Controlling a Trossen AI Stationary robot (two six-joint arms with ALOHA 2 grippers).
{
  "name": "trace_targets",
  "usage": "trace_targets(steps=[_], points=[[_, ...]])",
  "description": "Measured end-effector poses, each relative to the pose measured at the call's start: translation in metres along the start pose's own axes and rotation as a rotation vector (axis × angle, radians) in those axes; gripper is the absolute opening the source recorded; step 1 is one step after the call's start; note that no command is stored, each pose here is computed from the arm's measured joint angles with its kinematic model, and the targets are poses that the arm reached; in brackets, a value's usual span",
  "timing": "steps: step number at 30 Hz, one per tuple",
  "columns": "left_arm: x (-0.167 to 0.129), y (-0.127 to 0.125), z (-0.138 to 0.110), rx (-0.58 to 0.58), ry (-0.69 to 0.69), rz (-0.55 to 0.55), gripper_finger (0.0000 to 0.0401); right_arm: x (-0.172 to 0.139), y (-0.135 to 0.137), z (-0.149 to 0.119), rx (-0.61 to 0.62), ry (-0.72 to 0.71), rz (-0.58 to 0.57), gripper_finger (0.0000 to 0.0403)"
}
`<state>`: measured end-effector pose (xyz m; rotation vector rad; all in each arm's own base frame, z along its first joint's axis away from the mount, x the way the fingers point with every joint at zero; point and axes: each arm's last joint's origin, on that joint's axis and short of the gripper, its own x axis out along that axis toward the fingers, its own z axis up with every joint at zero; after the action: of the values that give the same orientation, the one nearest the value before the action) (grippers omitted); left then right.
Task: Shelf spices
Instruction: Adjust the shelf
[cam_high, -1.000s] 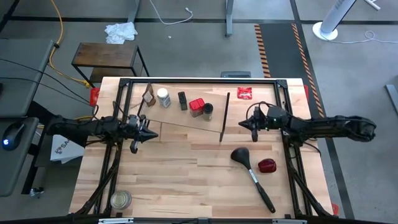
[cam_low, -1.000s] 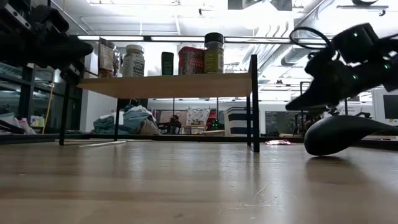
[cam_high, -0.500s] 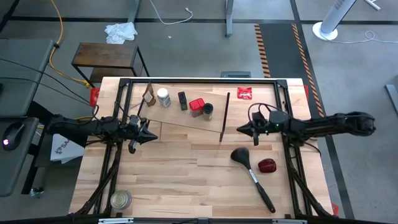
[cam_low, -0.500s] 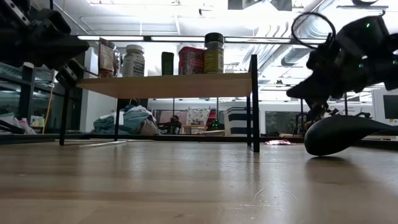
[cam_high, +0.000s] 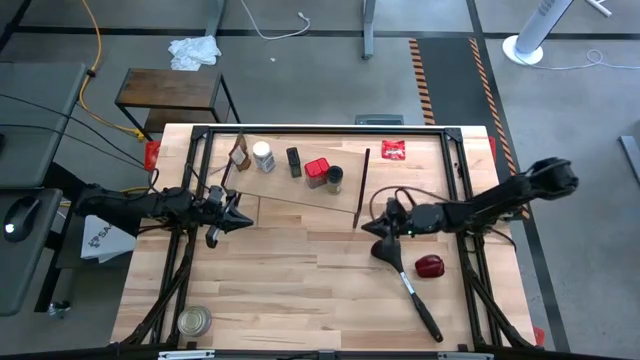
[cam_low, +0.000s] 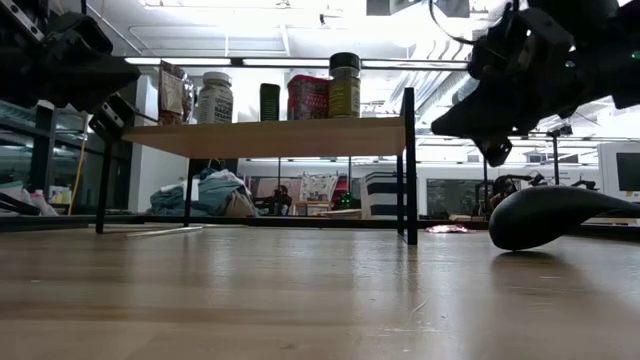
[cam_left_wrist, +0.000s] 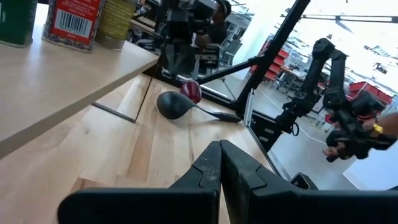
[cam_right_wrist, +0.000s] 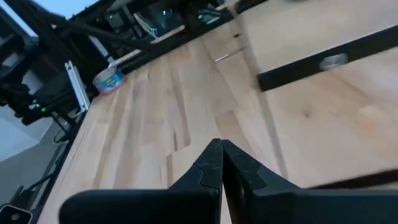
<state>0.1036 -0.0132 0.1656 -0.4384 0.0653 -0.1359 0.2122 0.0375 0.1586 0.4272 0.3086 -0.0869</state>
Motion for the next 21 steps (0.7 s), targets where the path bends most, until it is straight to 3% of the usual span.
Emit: trace_targets(steps=[5,12,21], points=[[0.0,0.0,0.0,0.023,0.002,0.001,0.0,0.022,0.01,0.003,-0.001,-0.072,-0.029,0.0],[0.0,0.0,0.0,0.026,0.005,0.0,0.0,0.047,0.011,-0.002,-0.035,-0.039,-0.07,0.0],[0.0,0.0,-0.002,0.023,0.03,-0.016,0.0,0.046,-0.007,-0.002,-0.096,-0.04,-0.312,0.0]])
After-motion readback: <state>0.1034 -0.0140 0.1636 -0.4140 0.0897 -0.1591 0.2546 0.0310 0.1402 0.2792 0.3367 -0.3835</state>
